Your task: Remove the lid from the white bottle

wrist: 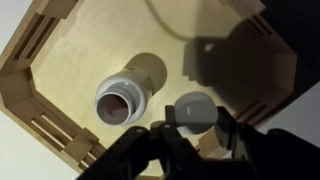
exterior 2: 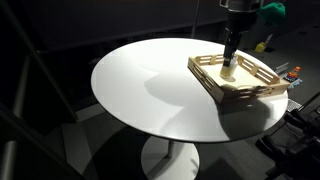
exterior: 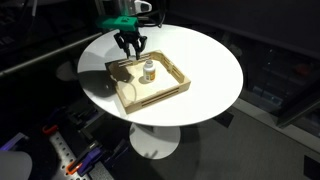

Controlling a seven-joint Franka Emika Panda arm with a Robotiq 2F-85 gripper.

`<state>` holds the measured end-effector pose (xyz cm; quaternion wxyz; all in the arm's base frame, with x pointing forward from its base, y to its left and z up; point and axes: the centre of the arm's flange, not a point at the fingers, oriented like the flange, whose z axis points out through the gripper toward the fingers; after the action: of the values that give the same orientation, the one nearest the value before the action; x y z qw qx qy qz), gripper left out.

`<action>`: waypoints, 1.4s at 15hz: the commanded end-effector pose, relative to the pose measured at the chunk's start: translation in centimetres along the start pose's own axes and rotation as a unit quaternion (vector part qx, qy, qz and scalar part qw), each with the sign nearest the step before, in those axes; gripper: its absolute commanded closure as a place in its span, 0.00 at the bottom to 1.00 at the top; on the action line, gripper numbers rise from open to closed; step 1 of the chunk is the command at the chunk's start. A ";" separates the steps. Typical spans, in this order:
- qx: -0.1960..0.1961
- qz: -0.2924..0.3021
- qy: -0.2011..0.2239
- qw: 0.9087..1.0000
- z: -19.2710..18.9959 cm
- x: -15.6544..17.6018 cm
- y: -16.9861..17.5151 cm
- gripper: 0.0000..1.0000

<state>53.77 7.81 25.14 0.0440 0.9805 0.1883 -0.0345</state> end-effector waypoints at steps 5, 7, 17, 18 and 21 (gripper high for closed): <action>-0.003 0.041 0.001 0.999 2.6 -2.7 -0.6 0.81; -0.003 0.048 0.011 0.999 3.2 -2.8 -0.4 0.81; 0.030 0.093 0.005 0.995 0.4 -2.9 1.8 0.01; 0.039 0.110 -0.004 0.993 -0.9 -2.8 2.3 0.00; 0.039 0.167 -0.019 0.985 -4.6 -2.9 3.8 0.00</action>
<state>52.02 4.71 25.75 0.0114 0.9964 0.0715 -0.0447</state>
